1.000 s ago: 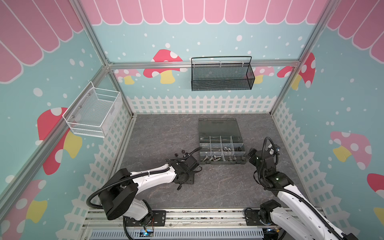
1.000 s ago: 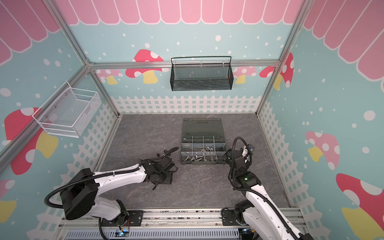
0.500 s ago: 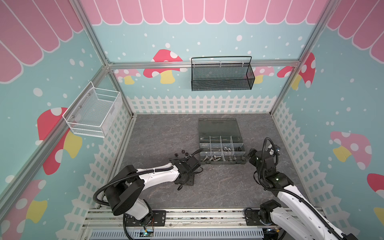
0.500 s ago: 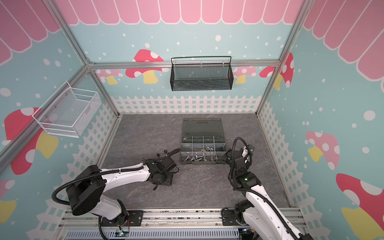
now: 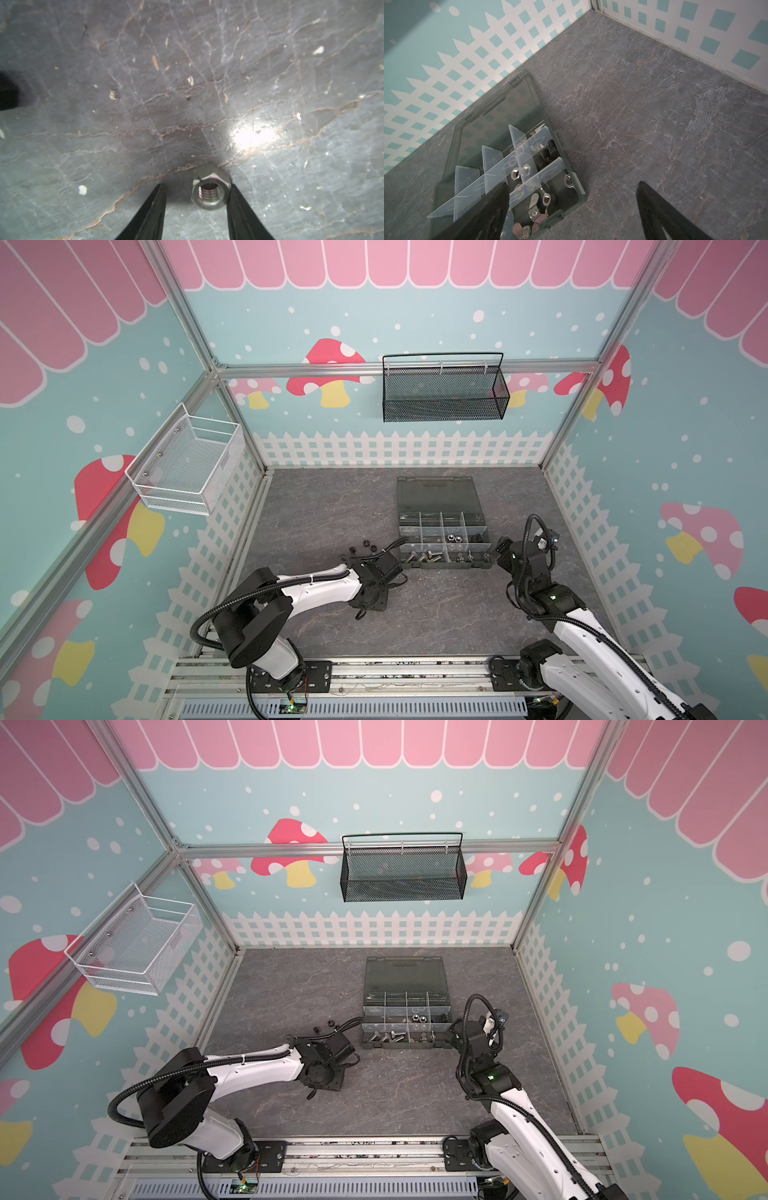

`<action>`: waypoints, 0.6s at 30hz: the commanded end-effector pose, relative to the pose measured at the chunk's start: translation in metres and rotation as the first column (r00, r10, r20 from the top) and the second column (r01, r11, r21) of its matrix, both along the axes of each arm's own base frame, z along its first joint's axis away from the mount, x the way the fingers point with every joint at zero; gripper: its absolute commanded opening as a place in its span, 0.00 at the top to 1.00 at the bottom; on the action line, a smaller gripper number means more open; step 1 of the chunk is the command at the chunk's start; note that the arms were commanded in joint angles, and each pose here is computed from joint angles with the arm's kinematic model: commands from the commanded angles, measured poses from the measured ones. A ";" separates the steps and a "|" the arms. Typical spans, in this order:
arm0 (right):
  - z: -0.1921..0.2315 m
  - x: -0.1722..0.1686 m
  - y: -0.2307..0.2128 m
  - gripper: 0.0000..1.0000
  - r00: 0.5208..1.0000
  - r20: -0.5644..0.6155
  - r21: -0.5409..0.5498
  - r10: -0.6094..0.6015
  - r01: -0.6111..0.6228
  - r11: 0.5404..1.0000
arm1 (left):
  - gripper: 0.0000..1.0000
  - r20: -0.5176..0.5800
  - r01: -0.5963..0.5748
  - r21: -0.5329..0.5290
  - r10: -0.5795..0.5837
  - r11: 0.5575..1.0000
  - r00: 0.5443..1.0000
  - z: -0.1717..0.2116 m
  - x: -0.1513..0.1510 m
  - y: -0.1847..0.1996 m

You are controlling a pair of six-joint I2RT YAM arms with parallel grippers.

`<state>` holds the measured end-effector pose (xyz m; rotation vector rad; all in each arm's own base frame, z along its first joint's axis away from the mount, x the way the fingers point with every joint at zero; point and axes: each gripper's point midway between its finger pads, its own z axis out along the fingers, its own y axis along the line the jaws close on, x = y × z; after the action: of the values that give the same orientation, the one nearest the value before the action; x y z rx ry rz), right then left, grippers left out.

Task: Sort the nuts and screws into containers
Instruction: 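Lower the left gripper and close it on the silver nut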

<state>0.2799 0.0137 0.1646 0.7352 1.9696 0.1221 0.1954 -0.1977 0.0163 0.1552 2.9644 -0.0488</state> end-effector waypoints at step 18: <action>0.000 0.001 -0.002 0.03 1.000 0.011 0.011 -0.016 0.016 1.000 | 0.59 -0.017 0.031 0.070 -0.030 0.997 0.999 -0.012 0.002 0.003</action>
<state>0.2804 0.0145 0.1630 0.7332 1.9765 0.1213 0.1967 -0.2014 0.0159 0.1966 2.9759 -0.0251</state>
